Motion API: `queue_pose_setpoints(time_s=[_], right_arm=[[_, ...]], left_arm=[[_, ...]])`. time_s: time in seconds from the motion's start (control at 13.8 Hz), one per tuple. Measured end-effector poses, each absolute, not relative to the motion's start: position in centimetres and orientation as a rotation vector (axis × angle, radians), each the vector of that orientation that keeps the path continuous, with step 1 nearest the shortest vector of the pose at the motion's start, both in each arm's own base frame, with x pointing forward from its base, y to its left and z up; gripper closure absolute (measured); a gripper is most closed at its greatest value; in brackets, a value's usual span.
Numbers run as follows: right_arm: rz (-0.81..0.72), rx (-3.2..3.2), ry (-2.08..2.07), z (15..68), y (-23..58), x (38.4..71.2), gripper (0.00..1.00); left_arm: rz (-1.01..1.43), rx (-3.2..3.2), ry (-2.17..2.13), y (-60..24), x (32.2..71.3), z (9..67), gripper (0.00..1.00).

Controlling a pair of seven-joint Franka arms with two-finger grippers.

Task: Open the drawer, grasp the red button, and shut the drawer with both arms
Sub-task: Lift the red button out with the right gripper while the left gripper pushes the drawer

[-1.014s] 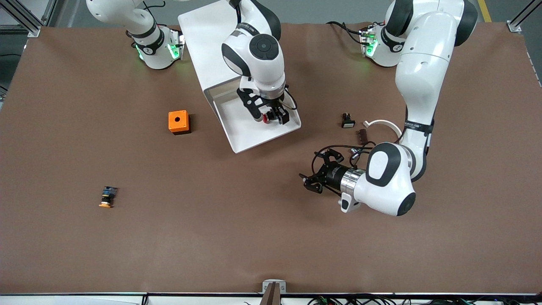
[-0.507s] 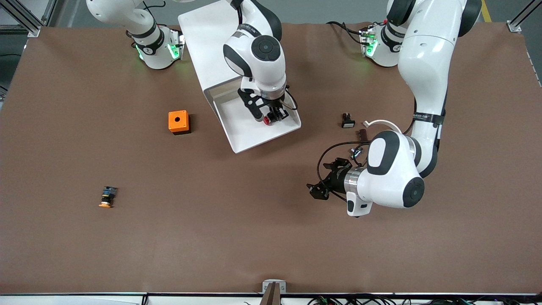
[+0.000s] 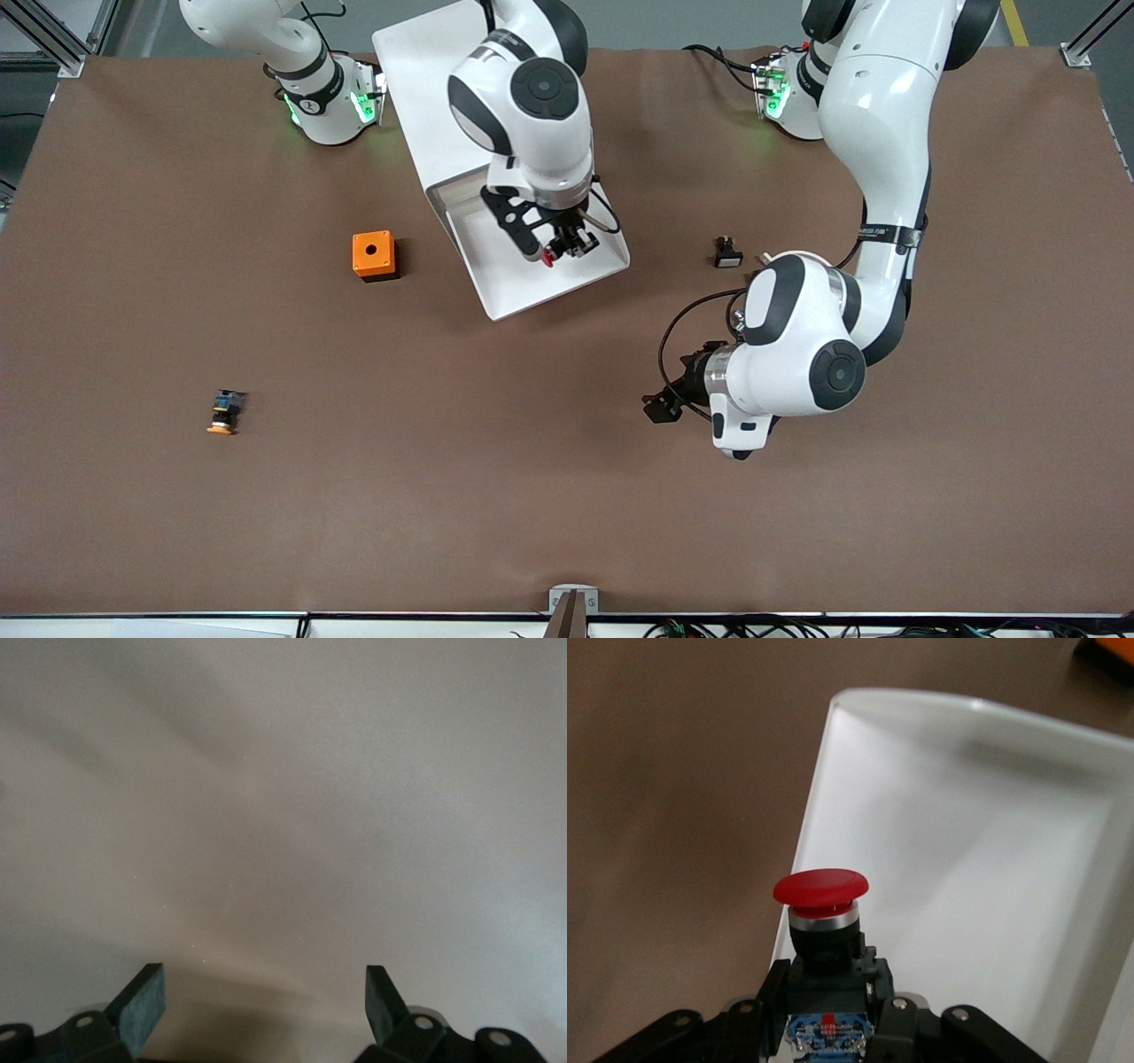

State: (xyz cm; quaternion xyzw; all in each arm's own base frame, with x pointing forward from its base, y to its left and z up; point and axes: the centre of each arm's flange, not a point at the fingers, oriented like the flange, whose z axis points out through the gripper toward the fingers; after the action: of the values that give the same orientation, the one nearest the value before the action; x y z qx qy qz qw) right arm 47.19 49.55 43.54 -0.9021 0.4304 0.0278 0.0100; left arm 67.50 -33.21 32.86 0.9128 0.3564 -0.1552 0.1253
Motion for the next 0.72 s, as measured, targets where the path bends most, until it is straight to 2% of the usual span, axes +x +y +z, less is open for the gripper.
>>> queue_pose_setpoints(time_s=[0.14,0.36,0.72], right_arm=[[0.086,-2.882,1.193,45.3,45.3,51.1,0.59],[0.148,-3.01,0.959,45.1,36.6,56.7,0.59],[0.202,-3.085,0.576,43.8,20.1,63.9,0.59]], left_arm=[[-0.406,2.733,1.002,-34.2,66.9,32.7,0.0],[-0.315,2.844,0.983,-36.6,65.5,32.5,0.0],[-0.187,2.988,0.845,-41.4,62.6,32.3,0.0]])
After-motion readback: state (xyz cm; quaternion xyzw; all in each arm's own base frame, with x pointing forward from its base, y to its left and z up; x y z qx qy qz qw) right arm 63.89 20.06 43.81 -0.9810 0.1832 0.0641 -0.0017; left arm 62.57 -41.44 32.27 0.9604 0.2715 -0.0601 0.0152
